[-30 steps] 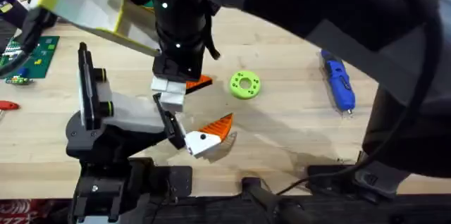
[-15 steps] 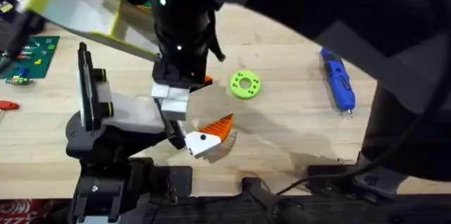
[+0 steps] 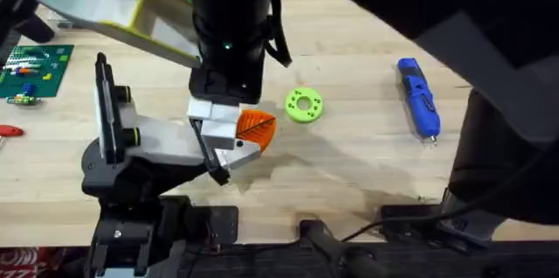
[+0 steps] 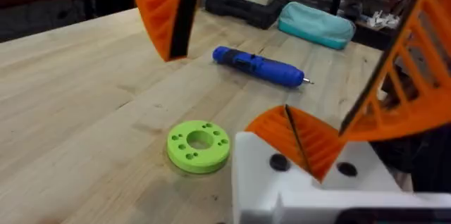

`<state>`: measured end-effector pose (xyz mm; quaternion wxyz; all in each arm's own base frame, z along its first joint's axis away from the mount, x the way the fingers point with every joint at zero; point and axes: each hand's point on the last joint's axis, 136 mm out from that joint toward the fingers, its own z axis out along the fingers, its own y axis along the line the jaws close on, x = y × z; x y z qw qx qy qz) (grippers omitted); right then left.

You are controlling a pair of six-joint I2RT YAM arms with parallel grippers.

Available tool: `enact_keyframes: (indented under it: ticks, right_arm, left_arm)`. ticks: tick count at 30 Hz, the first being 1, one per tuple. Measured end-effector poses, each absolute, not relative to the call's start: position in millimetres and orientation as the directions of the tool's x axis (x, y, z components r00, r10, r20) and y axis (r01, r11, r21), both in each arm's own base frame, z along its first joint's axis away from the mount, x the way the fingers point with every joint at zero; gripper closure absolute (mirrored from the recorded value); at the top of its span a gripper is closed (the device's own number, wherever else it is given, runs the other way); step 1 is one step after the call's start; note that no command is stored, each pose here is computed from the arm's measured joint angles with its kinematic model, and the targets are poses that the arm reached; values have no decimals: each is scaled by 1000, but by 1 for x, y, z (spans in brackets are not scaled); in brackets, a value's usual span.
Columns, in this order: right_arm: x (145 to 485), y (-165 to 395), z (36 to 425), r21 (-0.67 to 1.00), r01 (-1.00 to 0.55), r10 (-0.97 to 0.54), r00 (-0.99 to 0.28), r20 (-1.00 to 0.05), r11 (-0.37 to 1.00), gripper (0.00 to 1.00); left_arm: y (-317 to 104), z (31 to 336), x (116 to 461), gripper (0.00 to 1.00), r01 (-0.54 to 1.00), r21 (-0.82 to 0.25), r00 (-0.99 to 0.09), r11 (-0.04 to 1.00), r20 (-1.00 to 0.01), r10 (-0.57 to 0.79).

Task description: Pick up the gripper from the table and insert it into the empty holder that is missing its gripper. Then pick up a screw, insert it into the mounting hole, and use the screwdriver to tighten it. Finally, clean up the table by picking up the vegetable and placing it into the bucket.

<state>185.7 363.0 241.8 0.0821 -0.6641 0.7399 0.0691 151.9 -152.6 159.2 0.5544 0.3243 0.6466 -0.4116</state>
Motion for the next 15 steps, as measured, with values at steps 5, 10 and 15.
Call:
enact_keyframes:
  ticks: [5, 10, 15]
  right_arm:
    - [190, 361, 242, -2, -992, -969, -126, -214, 129, 4]
    - [210, 349, 242, 10, -971, -948, -233, -215, 237, 4]
    - [238, 331, 242, 24, -930, -907, -363, -214, 367, 4]
  left_arm:
    - [-153, 159, 152, 995, 876, -172, -174, 451, -984, -37]
    - [-152, 159, 152, 996, 876, -172, -174, 452, -984, -37]
    - [-153, 159, 152, 996, 876, -172, -174, 451, -984, -37]
